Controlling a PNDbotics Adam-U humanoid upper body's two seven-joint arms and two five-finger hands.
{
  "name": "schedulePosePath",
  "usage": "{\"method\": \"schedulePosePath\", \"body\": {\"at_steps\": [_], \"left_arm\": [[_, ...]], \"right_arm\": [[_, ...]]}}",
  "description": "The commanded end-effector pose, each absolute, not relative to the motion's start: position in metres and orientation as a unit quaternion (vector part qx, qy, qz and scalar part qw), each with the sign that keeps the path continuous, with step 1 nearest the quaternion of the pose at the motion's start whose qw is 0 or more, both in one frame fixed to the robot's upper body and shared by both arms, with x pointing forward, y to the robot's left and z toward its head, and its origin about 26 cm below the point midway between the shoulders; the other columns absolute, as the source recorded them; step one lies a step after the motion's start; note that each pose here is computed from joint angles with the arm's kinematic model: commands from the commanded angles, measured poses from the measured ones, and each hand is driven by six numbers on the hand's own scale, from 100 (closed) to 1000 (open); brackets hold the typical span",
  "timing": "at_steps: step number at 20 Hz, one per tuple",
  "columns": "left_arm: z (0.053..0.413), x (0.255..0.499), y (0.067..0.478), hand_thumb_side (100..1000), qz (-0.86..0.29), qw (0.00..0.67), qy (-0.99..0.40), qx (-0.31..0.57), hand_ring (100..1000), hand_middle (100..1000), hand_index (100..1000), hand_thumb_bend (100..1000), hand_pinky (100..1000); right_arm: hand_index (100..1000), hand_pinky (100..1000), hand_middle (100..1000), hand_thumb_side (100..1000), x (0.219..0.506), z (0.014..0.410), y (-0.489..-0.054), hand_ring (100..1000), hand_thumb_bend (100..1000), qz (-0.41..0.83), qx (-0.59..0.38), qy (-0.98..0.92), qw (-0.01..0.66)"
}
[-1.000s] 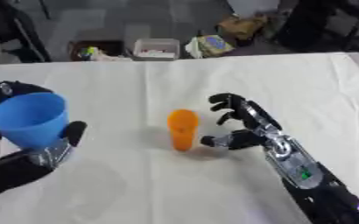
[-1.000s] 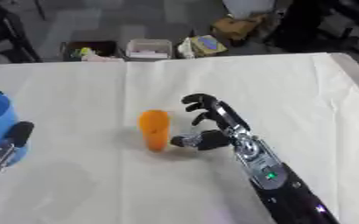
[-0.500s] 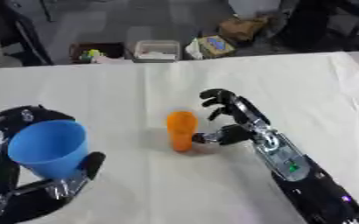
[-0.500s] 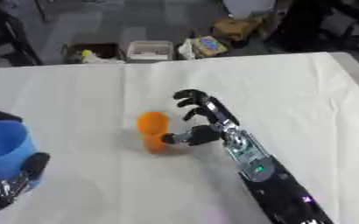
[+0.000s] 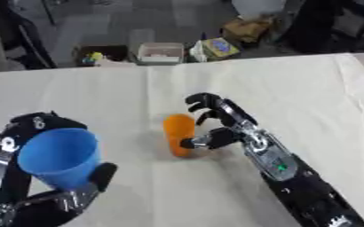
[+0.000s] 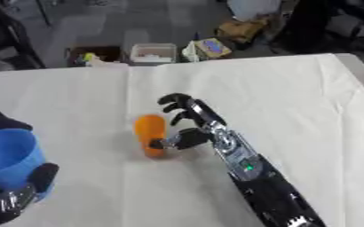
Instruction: Pour the contents of one cup into another cup.
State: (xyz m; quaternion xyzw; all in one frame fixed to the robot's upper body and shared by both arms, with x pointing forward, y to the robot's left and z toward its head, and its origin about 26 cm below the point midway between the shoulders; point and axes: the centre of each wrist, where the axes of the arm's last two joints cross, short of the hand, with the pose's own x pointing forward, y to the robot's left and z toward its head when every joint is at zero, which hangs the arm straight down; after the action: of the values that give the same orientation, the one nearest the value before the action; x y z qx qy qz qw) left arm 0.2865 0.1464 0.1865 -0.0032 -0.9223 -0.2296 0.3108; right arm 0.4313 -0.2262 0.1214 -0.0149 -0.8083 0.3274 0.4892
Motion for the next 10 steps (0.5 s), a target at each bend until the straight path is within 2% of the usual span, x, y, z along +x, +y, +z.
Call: {"method": "schedulePosePath", "body": {"at_steps": [1,10], "left_arm": [[0.1956,0.2838,0.1456,100,-0.229,0.296,-0.927,-0.008,100,104,494,366,100],[0.1955,0.2835,0.1446,100,-0.227,0.298,-0.927,-0.012,100,103,494,363,100]], "right_arm": [[781,557,823,182,0.4333,0.1285,-0.2240,769,775,0.339,-0.014,-0.810,0.478],[777,554,817,182,0.4329,0.1256,-0.2155,771,774,0.352,-0.002,-0.807,0.475]]}}
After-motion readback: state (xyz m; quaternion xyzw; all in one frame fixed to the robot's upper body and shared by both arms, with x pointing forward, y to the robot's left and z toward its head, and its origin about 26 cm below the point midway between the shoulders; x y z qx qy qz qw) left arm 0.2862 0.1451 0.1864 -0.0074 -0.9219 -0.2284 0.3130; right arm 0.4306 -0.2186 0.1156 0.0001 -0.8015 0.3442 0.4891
